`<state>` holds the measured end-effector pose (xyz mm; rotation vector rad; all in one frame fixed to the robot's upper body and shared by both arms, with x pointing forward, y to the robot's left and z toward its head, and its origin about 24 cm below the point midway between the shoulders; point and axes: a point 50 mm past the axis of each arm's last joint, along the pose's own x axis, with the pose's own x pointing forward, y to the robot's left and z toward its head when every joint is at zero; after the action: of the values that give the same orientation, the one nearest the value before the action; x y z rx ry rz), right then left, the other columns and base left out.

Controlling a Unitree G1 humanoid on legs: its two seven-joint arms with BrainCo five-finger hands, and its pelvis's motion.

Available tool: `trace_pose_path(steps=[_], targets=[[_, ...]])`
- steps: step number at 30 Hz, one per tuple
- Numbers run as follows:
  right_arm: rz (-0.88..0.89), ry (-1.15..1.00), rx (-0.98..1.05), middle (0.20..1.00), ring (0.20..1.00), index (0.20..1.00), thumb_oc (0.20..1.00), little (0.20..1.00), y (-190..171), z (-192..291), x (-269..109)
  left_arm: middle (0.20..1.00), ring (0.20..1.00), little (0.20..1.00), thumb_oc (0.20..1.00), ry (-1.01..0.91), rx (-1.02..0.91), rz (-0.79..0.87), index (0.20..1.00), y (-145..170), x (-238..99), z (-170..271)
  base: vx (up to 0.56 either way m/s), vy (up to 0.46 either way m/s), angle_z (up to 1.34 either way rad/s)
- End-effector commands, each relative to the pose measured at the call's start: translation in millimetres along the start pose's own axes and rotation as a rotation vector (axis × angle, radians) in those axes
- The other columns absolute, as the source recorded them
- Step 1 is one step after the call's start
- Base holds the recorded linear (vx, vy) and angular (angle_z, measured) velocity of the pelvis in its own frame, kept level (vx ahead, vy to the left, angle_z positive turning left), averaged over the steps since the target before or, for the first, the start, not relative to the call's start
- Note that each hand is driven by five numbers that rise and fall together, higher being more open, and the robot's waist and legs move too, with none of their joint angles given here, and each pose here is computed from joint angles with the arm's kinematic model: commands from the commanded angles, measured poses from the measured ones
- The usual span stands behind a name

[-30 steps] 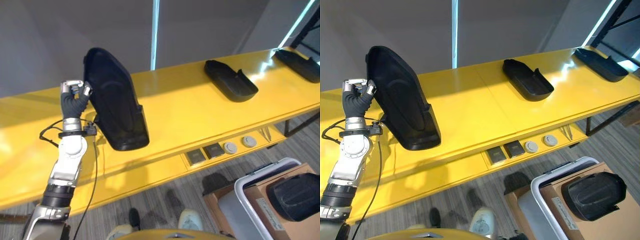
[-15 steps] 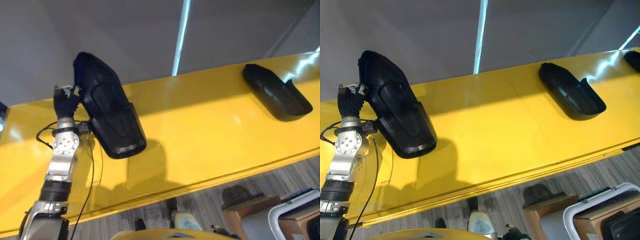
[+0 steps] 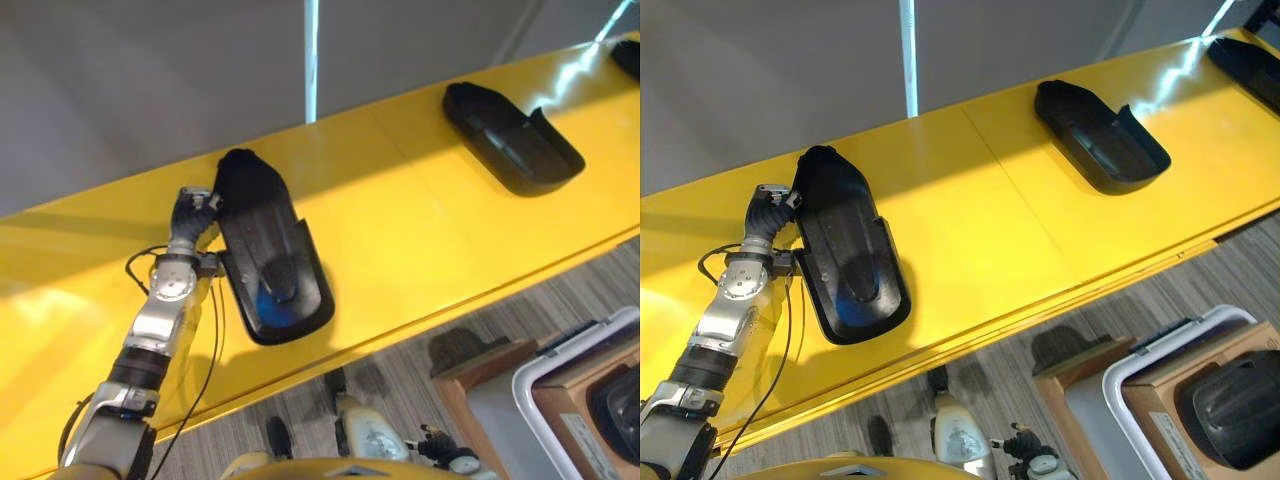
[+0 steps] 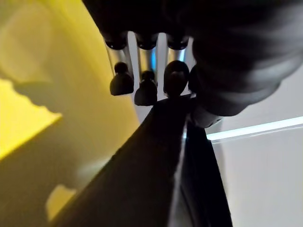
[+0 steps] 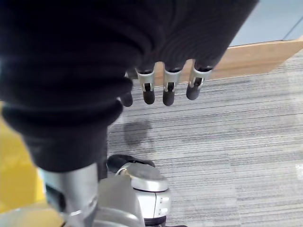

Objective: Move parts from the plastic box to the shelf.

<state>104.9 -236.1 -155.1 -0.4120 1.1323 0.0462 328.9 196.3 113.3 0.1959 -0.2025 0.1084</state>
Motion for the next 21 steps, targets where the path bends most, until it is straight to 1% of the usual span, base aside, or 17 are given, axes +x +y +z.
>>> trace_pose_path(steps=[1, 9, 13, 14, 15, 18, 21], targets=[[0.044, 0.000, 0.007, 1.000, 1.000, 1.000, 1.000, 1.000, 11.7, 1.8, 0.5, 0.200, 0.200, 0.200, 0.200, -0.147, 0.059, 0.081, 0.200, 13.2, 25.0, 36.9, -0.07, -0.024, -0.11], [-0.007, -0.058, 0.041, 1.000, 1.000, 1.000, 1.000, 1.000, 1.7, 24.3, 4.6, 0.200, 0.200, 0.200, 0.200, -0.188, 0.002, 0.133, 0.200, -2.7, 48.9, 60.5, -0.06, -0.031, -0.05], [-0.009, -0.059, 0.043, 1.000, 1.000, 1.000, 1.000, 1.000, 2.4, 24.8, 4.8, 0.200, 0.200, 0.200, 0.200, -0.186, -0.010, 0.130, 0.200, -5.9, 50.2, 61.2, -0.01, -0.023, -0.06], [-0.008, -0.058, 0.043, 1.000, 1.000, 1.000, 1.000, 1.000, 2.2, 24.7, 4.8, 0.382, 0.382, 0.382, 0.382, -0.182, -0.012, 0.117, 0.382, -8.1, 49.9, 60.2, 0.00, -0.021, -0.11], [-0.010, -0.055, 0.043, 1.000, 1.000, 1.000, 1.000, 1.000, 1.9, 23.9, 4.7, 1.000, 1.000, 1.000, 1.000, -0.177, -0.016, 0.107, 1.000, -9.3, 49.3, 58.8, 0.01, -0.020, -0.08], [-0.010, -0.045, 0.047, 1.000, 1.000, 1.000, 1.000, 1.000, 0.6, 20.5, 4.3, 1.000, 1.000, 1.000, 1.000, -0.145, -0.001, 0.064, 1.000, -13.1, 48.6, 52.4, 0.01, -0.004, -0.02], [-0.009, -0.030, 0.056, 1.000, 1.000, 1.000, 1.000, 1.000, -0.7, 17.5, 4.1, 1.000, 1.000, 1.000, 1.000, -0.126, 0.065, 0.010, 1.000, -11.1, 47.6, 49.2, 0.02, -0.011, 0.04]])
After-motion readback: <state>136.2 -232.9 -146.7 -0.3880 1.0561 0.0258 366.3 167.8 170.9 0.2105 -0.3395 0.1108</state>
